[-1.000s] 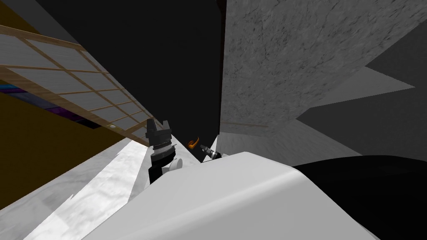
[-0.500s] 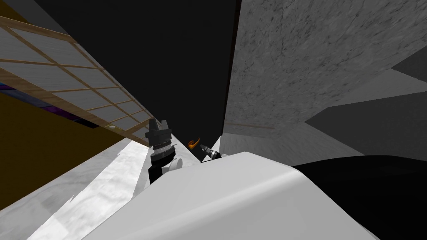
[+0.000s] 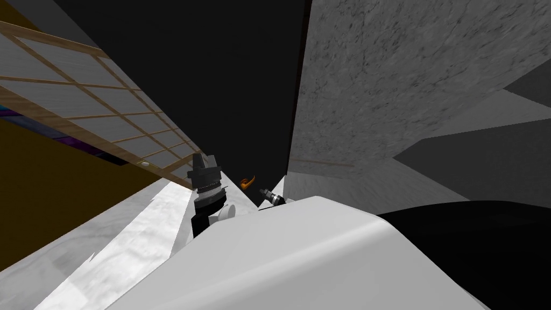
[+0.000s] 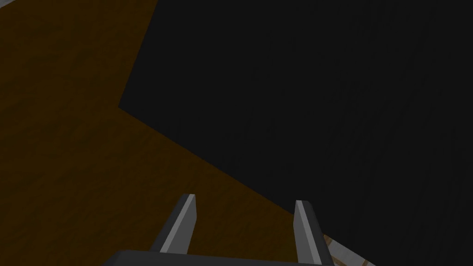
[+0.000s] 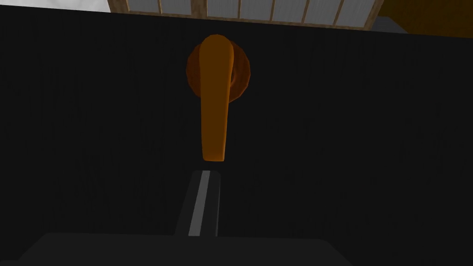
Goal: Push the door open
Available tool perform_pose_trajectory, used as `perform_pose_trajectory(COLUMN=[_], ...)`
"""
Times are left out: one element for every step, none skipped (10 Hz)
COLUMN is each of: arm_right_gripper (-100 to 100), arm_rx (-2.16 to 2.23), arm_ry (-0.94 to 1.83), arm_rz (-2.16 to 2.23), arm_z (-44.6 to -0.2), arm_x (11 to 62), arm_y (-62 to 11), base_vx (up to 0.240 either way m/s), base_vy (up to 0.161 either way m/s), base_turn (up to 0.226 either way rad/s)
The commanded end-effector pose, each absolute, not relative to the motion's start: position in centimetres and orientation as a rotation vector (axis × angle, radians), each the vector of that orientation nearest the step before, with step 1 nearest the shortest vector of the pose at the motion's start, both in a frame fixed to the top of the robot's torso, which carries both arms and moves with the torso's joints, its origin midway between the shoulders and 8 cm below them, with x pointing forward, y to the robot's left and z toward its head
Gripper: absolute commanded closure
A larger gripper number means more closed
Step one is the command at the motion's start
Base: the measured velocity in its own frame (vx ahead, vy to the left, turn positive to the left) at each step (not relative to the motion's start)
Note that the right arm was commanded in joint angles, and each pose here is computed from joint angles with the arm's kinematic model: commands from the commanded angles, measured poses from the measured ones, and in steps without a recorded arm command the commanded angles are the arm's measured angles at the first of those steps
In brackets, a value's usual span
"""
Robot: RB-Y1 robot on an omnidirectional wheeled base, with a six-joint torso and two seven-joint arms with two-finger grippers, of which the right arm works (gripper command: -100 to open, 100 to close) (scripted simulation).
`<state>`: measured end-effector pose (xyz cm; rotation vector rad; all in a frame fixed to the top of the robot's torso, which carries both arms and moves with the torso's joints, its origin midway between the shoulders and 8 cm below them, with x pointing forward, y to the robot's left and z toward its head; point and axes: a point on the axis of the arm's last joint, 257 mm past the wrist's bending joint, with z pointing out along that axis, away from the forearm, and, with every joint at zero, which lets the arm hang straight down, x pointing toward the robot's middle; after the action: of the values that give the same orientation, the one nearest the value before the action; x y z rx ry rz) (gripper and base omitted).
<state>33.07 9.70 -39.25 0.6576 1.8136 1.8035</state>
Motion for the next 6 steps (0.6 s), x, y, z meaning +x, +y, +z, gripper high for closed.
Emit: perform_pose_trajectory(arm_right_gripper=[100,100,-100,-100,-100,-100], arm_rx=[0.658,0.658,0.689,0.707,0.727,0.745], arm_ry=[1.814,1.814,1.794,1.779,1.763,1.746], arm_rz=[1.804,1.804,1.766,1.750,1.738,1.730], arm_z=[-39.2,-39.2,-39.6,-39.6,-39.5,-39.4], arm_x=[33.1,33.1,34.2,34.8,35.3,35.8], arm_y=[9.7,9.7,8.3,7.7,7.3,7.1], base_vx=[-0.007,0.000,-0.073,-0.141,-0.141,-0.130], base_vy=[-0.006,0.000,0.087,0.146,0.157,0.099], base_turn=[0.000,0.000,-0.133,-0.218,-0.125,-0.097])
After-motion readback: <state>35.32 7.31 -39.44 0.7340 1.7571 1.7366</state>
